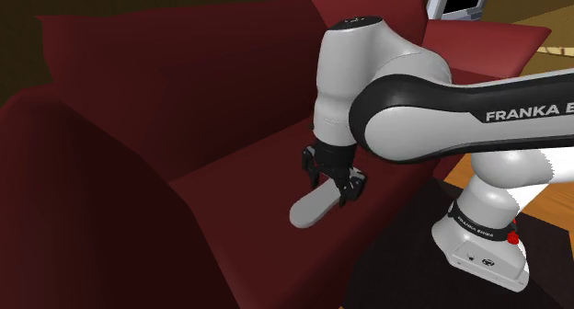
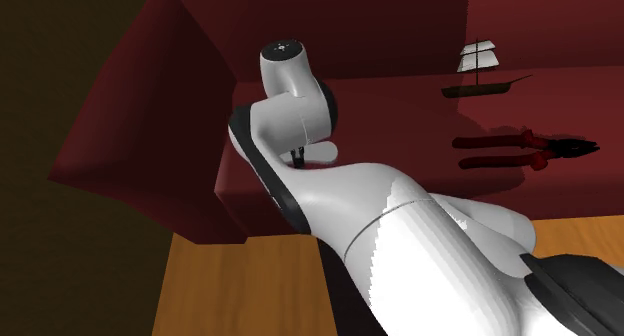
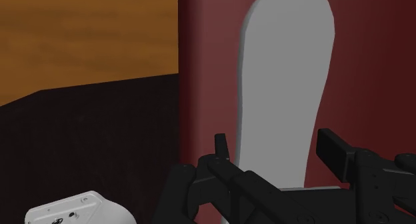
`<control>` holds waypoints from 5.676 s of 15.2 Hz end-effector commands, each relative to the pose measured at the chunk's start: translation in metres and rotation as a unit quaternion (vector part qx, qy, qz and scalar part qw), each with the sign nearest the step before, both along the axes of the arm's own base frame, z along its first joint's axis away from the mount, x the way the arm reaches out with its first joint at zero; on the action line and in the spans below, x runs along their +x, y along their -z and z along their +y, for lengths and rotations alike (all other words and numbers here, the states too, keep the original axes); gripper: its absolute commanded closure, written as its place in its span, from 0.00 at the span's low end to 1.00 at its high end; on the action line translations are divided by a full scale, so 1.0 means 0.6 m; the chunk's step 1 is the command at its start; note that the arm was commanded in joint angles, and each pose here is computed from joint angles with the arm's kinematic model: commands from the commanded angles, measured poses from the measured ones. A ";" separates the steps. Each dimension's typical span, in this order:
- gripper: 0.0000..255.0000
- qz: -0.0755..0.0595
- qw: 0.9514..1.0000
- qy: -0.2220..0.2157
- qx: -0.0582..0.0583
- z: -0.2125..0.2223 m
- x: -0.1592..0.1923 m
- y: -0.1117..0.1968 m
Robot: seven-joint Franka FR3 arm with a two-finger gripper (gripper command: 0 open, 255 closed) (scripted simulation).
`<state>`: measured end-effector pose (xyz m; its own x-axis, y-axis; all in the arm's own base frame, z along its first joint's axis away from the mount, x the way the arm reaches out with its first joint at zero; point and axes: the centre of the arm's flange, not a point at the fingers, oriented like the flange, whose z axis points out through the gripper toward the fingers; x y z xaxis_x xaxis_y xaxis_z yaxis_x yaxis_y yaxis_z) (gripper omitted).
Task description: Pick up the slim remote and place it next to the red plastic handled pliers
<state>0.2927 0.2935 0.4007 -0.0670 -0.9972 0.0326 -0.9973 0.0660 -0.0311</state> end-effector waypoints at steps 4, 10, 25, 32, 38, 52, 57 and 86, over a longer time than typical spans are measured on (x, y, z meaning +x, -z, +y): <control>1.00 0.000 1.000 0.000 0.000 -0.001 -0.002 -0.046; 1.00 0.000 1.000 0.000 0.000 -0.001 -0.002 -0.099; 1.00 0.000 1.000 0.000 0.000 -0.285 -0.032 -0.115; 1.00 0.000 1.000 0.000 0.000 -0.439 -0.048 -0.115; 1.00 0.000 1.000 0.000 0.000 -0.570 -0.061 -0.116; 1.00 0.000 1.000 0.000 0.000 -0.876 -0.093 -0.117; 1.00 0.000 1.000 0.000 0.000 -0.986 -0.104 -0.117; 1.00 0.000 1.000 0.000 0.000 -1.620 -0.170 -0.119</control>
